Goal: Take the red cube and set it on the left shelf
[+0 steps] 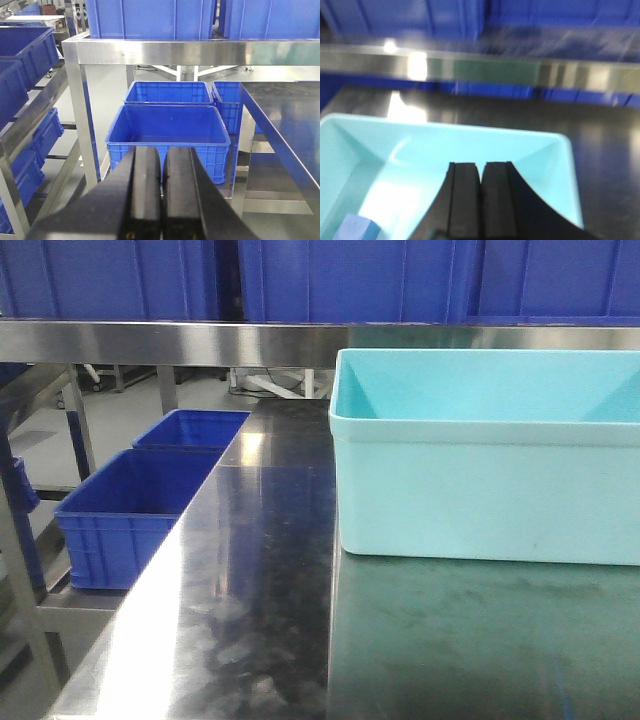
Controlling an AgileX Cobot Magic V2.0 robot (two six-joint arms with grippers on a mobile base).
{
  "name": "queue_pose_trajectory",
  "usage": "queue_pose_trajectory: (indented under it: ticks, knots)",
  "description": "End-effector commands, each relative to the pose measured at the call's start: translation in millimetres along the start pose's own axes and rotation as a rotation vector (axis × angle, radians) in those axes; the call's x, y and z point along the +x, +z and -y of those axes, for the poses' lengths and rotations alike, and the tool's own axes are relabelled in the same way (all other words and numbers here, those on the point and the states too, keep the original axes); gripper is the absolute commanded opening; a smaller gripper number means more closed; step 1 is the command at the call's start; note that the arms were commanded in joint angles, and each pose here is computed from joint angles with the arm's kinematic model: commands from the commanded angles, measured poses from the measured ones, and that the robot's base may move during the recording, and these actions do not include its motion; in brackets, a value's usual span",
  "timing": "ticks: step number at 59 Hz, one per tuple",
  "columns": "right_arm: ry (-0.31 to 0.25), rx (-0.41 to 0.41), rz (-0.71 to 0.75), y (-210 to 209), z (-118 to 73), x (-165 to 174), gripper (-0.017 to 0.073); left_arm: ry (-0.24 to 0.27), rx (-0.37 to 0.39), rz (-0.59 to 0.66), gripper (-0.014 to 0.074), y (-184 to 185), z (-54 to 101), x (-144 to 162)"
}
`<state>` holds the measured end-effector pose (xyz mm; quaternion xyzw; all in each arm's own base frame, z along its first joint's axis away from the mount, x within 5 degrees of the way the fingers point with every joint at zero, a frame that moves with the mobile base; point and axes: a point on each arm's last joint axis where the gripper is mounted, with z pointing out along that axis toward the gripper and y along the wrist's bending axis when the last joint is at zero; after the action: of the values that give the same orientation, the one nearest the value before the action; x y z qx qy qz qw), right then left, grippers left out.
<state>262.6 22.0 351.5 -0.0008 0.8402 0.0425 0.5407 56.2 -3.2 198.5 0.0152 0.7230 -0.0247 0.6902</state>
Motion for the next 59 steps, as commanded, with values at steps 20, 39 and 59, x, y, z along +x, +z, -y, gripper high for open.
queue_pose_trajectory:
  ticks: [20, 39, 59]
  knots:
    - [-0.055, -0.056, -0.275, 81.5, -33.4, -7.5, 0.0519, -0.01, 0.007, 0.08, 0.0101, -0.3, 0.4, -1.0]
    - [-0.062, -0.054, -0.346, 105.6, -35.4, 10.8, 0.0605, -0.004, 0.006, 0.08, 0.0101, -0.3, 0.3, -1.0]
    - [-0.064, -0.049, -0.395, 123.5, -35.4, 25.4, 0.0605, -0.004, 0.006, 0.08, 0.0101, -0.3, 0.3, -1.0]
